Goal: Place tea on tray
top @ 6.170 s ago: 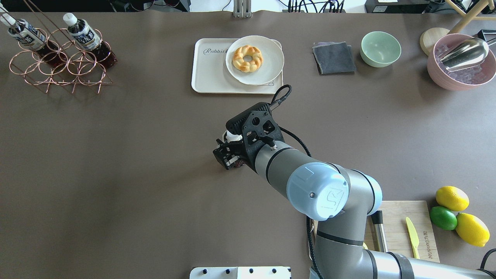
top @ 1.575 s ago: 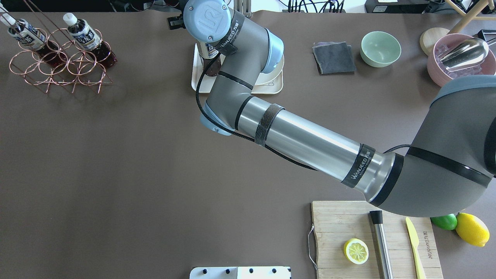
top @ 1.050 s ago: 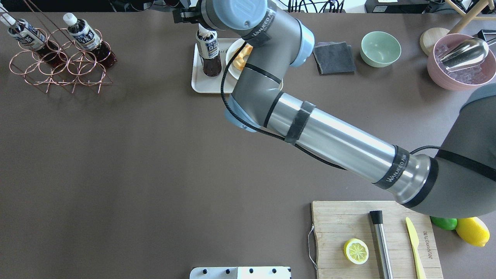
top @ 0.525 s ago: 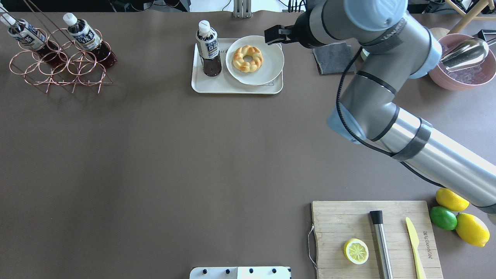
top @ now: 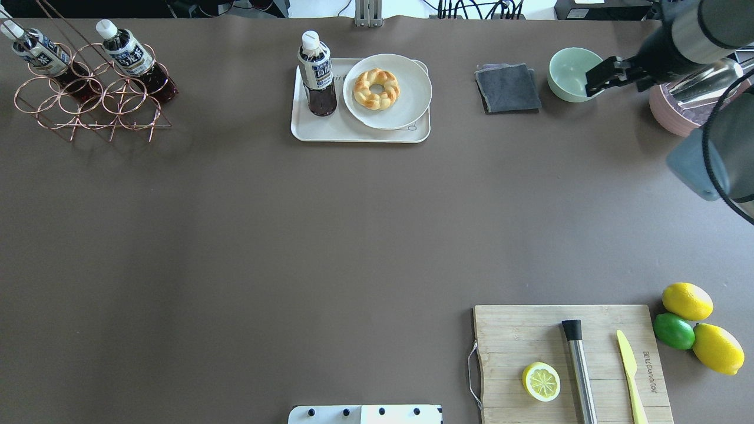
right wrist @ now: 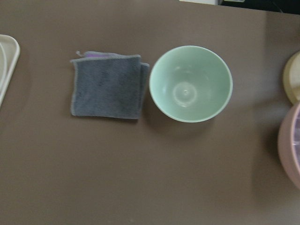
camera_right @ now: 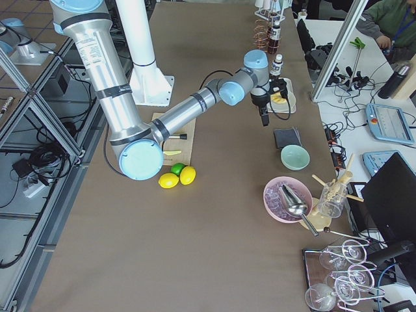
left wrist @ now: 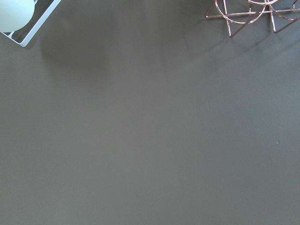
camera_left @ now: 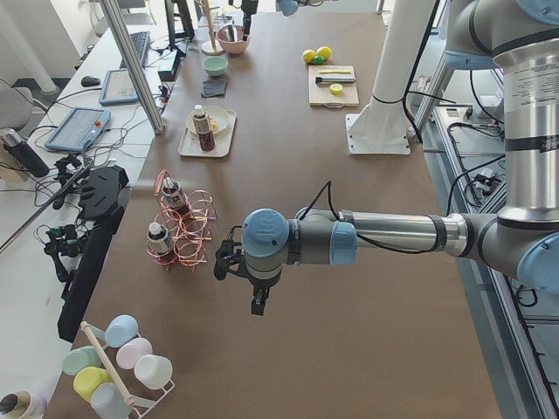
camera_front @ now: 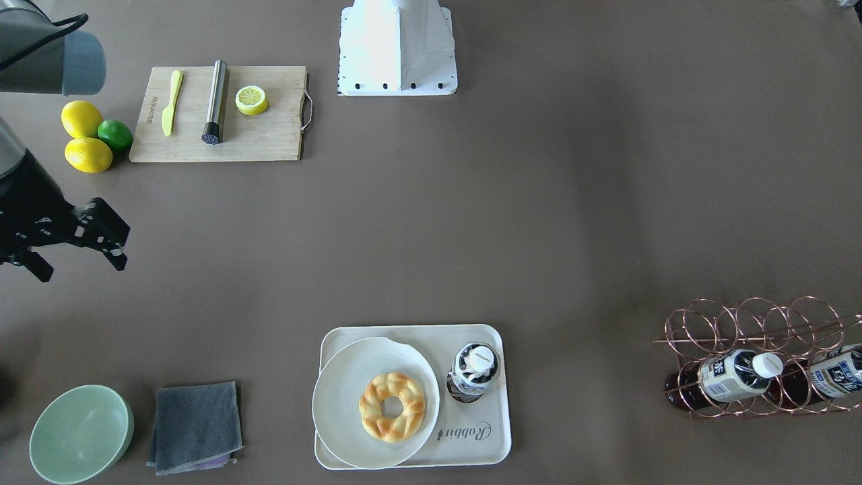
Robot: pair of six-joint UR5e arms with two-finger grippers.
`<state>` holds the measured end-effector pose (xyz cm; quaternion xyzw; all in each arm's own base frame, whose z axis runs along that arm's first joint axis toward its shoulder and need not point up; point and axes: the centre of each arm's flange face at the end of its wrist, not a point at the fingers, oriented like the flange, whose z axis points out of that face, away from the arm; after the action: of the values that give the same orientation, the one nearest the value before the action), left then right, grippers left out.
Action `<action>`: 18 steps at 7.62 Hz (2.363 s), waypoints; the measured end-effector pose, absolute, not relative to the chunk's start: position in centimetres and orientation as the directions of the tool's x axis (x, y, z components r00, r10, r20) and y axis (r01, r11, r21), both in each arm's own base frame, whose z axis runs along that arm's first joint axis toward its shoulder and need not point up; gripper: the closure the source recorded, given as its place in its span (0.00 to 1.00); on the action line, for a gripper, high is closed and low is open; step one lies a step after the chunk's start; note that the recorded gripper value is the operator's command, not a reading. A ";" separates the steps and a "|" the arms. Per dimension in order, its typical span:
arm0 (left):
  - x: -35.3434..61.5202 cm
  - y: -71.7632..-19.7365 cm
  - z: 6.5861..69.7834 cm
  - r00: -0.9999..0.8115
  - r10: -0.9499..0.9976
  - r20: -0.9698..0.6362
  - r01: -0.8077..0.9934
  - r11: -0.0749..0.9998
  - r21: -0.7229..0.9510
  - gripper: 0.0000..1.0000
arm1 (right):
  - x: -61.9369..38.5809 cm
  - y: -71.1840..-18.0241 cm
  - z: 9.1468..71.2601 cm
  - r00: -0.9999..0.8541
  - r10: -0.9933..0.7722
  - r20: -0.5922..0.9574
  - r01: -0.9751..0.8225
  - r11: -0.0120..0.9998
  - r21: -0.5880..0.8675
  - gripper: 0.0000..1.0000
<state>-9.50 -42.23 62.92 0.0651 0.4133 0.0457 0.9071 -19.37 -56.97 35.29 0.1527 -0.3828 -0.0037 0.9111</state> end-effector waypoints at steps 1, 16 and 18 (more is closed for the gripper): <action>-9.5 -41.8 63.3 0.654 0.131 -0.746 -0.030 0.989 0.148 0.03 | -14.1 -56.4 39.8 0.757 -0.163 0.633 -0.026 0.960 0.278 0.00; -8.8 -38.1 67.9 0.705 0.049 -0.707 -0.061 0.998 0.008 0.03 | 11.2 -43.1 68.0 0.764 -0.235 0.601 0.247 0.967 0.064 0.00; -8.8 -37.8 68.5 0.705 0.029 -0.708 -0.057 0.998 -0.016 0.03 | 11.1 -43.0 68.0 0.763 -0.234 0.603 0.247 0.967 0.064 0.00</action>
<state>-8.84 -37.84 68.47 -0.0183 0.3830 0.0233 0.9233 11.14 -43.05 68.03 -0.0094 -0.3198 -0.1281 0.9387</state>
